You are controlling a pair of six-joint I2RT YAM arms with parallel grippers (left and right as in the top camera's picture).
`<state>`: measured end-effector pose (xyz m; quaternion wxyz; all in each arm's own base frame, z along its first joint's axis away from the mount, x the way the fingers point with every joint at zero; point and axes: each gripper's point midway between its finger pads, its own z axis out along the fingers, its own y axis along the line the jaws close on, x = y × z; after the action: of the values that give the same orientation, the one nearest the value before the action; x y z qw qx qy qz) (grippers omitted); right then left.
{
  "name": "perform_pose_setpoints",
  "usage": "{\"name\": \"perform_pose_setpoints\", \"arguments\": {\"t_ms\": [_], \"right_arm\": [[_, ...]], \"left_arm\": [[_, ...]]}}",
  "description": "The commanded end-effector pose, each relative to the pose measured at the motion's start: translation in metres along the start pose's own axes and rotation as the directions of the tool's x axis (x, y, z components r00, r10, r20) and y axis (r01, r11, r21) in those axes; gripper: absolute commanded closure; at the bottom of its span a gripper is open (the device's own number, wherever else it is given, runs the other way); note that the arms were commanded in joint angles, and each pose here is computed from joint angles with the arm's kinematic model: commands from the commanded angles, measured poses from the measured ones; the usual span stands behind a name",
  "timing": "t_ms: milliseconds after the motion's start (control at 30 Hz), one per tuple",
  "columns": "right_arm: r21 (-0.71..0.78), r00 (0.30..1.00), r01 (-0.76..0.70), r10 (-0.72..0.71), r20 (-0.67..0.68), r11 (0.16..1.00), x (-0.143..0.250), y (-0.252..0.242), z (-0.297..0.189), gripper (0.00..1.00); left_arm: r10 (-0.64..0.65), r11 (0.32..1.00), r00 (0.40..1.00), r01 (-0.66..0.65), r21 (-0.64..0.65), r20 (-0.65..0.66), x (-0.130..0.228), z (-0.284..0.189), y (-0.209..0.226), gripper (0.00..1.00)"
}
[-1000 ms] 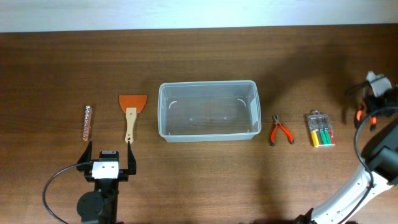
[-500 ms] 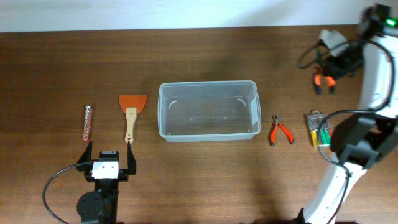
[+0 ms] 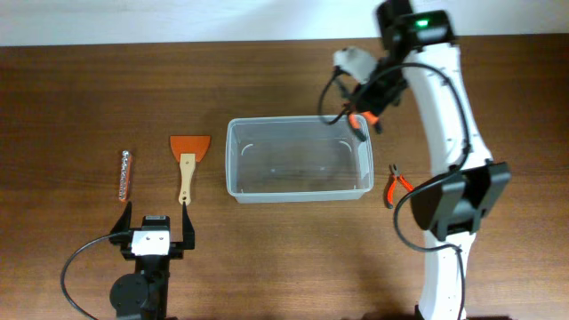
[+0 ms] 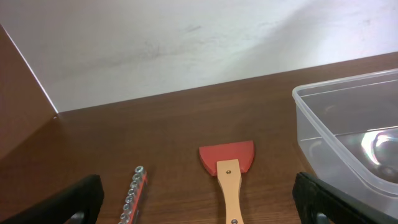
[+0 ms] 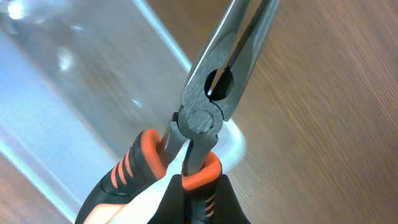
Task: Pack container
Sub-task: 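Lift the pliers and carry them left over the clear container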
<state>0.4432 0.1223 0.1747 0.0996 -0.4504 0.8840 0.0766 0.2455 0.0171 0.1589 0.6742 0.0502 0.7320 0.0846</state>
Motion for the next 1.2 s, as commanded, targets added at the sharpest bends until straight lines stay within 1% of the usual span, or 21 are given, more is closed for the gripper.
{"name": "perform_pose_setpoints", "arguments": {"t_ms": [0,267,400,633,1167], "right_arm": [[0.015,0.994,0.087,-0.088,0.065,0.996,-0.027,0.032,-0.023,0.96],[-0.042,0.983,0.184,-0.183,0.019,0.982,-0.042,0.078,-0.006,0.96],[-0.068,0.975,0.222,-0.223,-0.003,0.973,-0.043,0.090,0.011,0.96],[-0.111,0.972,0.218,-0.226,-0.062,0.970,-0.030,0.094,0.049,0.96],[-0.140,0.971,0.206,-0.221,-0.094,0.968,-0.012,0.093,0.105,0.96]], "left_arm": [[-0.009,1.000,1.000,0.009,-0.012,-0.003,0.002,0.000,0.002,0.01],[-0.009,1.000,1.000,0.009,-0.012,-0.003,0.002,0.000,0.002,0.01],[-0.009,1.000,1.000,0.009,-0.012,-0.003,0.002,0.000,0.002,0.01],[-0.009,1.000,1.000,0.009,-0.012,-0.003,0.003,0.000,0.002,0.01],[-0.009,1.000,1.000,0.009,-0.012,-0.003,0.002,0.000,0.002,0.01]]}}
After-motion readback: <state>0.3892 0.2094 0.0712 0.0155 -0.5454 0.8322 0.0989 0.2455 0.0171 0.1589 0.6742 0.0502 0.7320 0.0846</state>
